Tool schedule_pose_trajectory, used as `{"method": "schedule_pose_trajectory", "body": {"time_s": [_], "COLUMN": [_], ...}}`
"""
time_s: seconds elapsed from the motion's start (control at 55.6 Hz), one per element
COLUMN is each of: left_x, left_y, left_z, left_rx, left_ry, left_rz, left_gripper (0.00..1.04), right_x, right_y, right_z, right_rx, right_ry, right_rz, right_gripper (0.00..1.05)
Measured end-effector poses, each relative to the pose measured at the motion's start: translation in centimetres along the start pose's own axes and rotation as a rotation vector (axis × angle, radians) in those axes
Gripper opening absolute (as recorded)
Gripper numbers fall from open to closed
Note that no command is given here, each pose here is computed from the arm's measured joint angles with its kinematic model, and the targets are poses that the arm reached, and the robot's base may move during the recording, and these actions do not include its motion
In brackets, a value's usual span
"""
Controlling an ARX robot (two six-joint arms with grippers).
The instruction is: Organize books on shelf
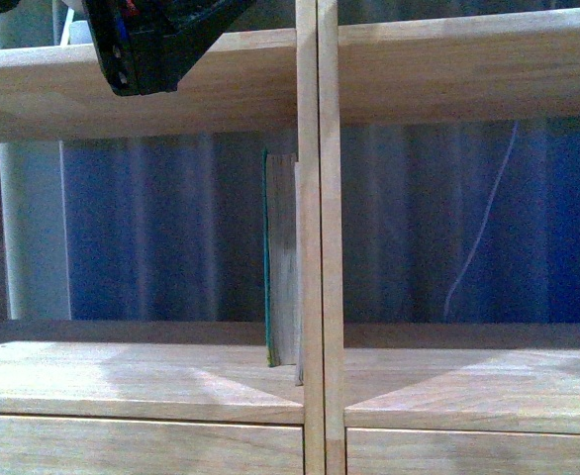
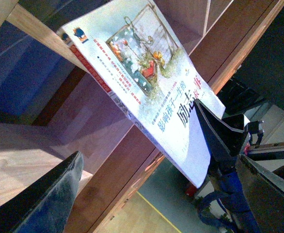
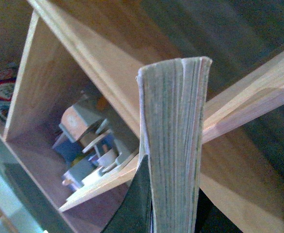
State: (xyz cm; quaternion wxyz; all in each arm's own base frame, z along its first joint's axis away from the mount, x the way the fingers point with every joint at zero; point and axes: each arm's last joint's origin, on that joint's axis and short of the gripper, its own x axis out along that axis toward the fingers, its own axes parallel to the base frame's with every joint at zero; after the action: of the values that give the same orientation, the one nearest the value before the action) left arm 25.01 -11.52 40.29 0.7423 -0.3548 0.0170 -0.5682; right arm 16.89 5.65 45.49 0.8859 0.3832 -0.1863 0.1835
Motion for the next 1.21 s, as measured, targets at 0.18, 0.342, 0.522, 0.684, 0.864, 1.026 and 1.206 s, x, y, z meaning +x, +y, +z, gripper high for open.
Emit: {"method": "schedule_pose_trajectory", "body": {"time_s": [0.18, 0.342, 0.522, 0.684, 0.864, 1.026, 1.206], "left_x": [0.2, 0.3, 0.4, 0.3, 0.3, 0.2, 0.2], "left_y": [-0.7, -0.8, -0.8, -0.9, -0.9, -0.9, -1.1], "left_z": [-0.2, -0.3, -0.3, -0.2, 0.0, 0.2, 0.4], "left_rx": [-0.004, -0.004, -0.002, -0.003, -0.004, -0.016, -0.021], "left_ry": [0.003, -0.004, -0.016, -0.036, -0.07, -0.104, -0.118], "left_rz": [-0.009, -0.009, -0.005, -0.003, 0.006, 0.011, 0.003], "left_gripper": [0.97, 0.97, 0.97, 0.97, 0.97, 0.97, 0.97], "right_x": [0.1, 0.0, -0.2, -0.8, -1.1, -0.9, -0.3], "right_y": [0.7, 1.3, 2.1, 3.2, 4.1, 4.2, 3.6], "right_z": [-0.7, -1.3, -1.6, -1.6, -2.2, -3.0, -4.5], "right_rx": [0.018, 0.038, 0.063, 0.086, 0.12, 0.143, 0.16], "right_ry": [0.024, 0.034, 0.048, 0.045, 0.075, 0.102, 0.15], "right_rz": [0.035, 0.045, 0.081, 0.108, 0.153, 0.155, 0.139], "right_gripper": [0.07, 0.07, 0.07, 0.07, 0.07, 0.07, 0.07]}}
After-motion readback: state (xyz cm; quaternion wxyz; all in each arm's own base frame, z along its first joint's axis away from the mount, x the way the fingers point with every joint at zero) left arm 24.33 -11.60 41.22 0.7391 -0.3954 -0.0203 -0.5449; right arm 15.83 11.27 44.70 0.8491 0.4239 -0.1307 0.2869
